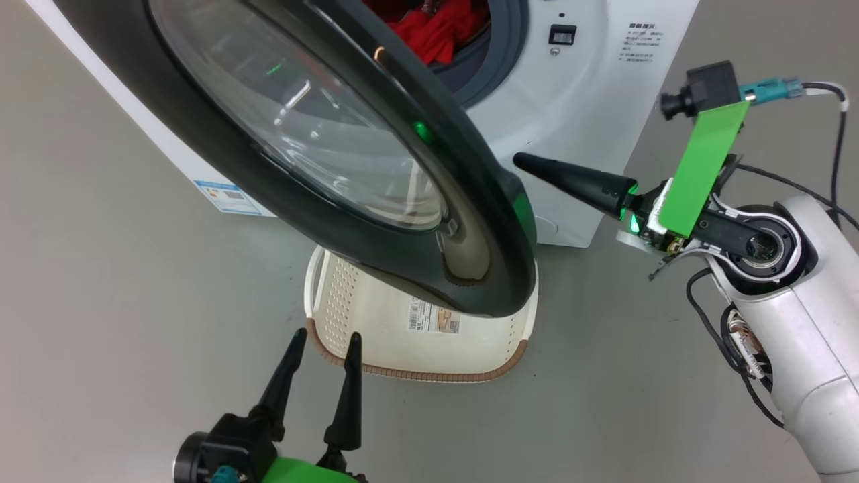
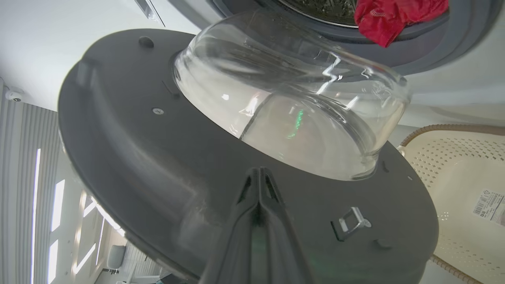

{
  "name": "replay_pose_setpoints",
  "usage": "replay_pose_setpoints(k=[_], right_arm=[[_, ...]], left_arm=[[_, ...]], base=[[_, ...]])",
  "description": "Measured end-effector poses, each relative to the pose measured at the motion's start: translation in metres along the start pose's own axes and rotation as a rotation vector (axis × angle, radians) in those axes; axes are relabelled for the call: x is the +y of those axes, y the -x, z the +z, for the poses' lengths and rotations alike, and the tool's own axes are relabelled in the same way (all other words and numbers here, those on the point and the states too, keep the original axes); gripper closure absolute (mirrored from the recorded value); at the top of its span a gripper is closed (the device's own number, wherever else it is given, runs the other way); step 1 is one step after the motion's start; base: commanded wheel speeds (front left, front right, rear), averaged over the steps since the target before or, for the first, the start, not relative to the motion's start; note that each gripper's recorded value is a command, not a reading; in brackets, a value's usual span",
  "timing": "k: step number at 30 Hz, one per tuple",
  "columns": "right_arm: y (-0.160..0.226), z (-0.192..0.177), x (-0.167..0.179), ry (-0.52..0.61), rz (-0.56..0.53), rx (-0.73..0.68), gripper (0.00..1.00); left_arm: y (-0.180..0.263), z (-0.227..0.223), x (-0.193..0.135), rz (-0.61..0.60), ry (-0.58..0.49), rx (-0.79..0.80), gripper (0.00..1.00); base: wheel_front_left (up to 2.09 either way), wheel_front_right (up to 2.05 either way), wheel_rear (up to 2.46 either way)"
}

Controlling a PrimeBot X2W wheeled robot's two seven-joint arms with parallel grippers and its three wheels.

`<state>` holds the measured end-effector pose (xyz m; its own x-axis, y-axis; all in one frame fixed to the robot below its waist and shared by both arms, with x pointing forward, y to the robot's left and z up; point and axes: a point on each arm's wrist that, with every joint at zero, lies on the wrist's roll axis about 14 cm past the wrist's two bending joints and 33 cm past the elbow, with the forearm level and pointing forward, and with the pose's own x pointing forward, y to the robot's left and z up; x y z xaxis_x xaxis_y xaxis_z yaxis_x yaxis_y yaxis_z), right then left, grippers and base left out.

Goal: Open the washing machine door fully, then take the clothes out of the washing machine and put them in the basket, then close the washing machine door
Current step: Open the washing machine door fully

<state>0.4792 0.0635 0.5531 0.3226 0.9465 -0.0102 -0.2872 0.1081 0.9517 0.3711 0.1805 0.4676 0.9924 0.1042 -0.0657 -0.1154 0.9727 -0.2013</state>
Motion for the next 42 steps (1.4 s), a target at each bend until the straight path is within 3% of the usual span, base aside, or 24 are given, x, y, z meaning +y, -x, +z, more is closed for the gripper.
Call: replay_pose_setpoints(k=[2, 4, 7, 8, 9, 10, 26, 38, 42], right_arm=[[0.004, 0.002, -0.003, 0.002, -0.017, -0.024, 0.69], [0.009, 0.001, -0.008, -0.008, -0.031, -0.041, 0.67], [0.021, -0.001, -0.017, -0.043, -0.053, -0.083, 0.52], [0.025, -0.003, -0.021, -0.053, -0.064, -0.098, 0.37], [0.03, -0.004, -0.025, -0.063, -0.074, -0.109, 0.06], [0.034, -0.006, -0.029, -0.072, -0.084, -0.12, 0.0], [0.106, -0.051, -0.079, -0.205, -0.257, -0.267, 0.0], [0.161, -0.065, -0.11, -0.097, -0.455, -0.438, 0.0], [0.18, -0.063, -0.119, 0.03, -0.548, -0.485, 0.0]], left_arm=[[0.0, 0.002, -0.001, -0.012, -0.006, -0.007, 0.0], [-0.001, 0.004, -0.002, -0.022, -0.012, -0.015, 0.0], [-0.001, 0.007, -0.002, -0.025, -0.02, -0.025, 0.0], [-0.001, 0.008, -0.002, -0.027, -0.022, -0.026, 0.0], [-0.001, 0.008, -0.002, -0.032, -0.021, -0.027, 0.0], [0.0, 0.007, -0.003, -0.033, -0.02, -0.025, 0.0], [0.006, 0.0, -0.006, -0.064, -0.025, -0.008, 0.0], [0.002, -0.003, -0.014, -0.09, -0.022, 0.0, 0.0], [0.002, -0.004, -0.016, -0.097, -0.03, 0.003, 0.0]], base=[[0.0, 0.0, 0.0], [0.0, 0.0, 0.0], [0.0, 0.0, 0.0], [0.0, 0.0, 0.0], [0.0, 0.0, 0.0], [0.0, 0.0, 0.0], [0.0, 0.0, 0.0], [0.0, 0.0, 0.0], [0.0, 0.0, 0.0]])
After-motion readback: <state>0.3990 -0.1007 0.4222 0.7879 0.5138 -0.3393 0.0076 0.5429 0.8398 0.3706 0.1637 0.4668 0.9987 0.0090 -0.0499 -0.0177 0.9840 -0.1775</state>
